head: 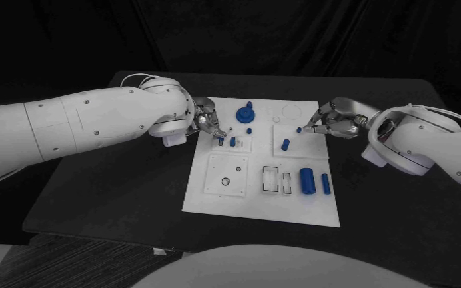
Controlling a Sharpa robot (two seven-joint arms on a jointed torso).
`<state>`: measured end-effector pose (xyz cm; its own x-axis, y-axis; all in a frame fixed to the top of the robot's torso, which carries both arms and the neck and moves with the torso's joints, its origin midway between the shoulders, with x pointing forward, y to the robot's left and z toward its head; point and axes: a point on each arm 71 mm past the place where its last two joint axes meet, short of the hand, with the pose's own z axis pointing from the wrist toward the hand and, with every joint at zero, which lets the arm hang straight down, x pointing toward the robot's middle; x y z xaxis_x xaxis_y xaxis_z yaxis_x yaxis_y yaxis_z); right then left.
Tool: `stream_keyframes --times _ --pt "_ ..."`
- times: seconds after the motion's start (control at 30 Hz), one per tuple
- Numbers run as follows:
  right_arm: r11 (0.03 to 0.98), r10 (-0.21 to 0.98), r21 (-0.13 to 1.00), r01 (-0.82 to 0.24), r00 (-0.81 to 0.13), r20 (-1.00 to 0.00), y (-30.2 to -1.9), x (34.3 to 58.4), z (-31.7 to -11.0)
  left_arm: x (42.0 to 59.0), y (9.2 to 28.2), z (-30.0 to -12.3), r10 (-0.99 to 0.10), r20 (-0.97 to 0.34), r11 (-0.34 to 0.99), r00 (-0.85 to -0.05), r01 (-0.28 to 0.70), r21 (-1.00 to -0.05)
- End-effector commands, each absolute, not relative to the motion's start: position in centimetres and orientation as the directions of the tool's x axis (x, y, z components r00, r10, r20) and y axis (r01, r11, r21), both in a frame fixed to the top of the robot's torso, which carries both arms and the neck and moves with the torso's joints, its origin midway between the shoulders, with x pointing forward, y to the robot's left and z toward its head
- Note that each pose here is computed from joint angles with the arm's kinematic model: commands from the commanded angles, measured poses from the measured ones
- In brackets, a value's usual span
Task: Assemble the parts on the task board
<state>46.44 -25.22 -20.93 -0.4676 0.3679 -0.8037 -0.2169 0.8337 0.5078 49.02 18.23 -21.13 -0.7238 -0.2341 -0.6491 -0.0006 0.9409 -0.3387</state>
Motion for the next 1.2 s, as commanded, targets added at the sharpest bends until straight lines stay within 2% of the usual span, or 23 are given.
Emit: stream_keyframes --times 0.03,0.43,1.2 --pt "0.837 0.372 0.506 -0.208 -0.464 -0.804 -25.3 46.3 -21.0 49.0 18.1 -21.2 -0.218 -0.687 0.948 -0.694 0.015 -0.317" --pt "0.837 0.373 0.507 -0.205 -0.463 -0.804 -25.4 46.3 -21.1 48.6 17.9 -21.8 -0.174 -0.719 0.961 -0.673 0.042 -0.272" --pt "0.839 0.369 0.505 -0.203 -0.469 -0.802 -25.3 46.3 -21.2 48.6 17.8 -22.2 -0.142 -0.705 0.967 -0.695 0.054 -0.248"
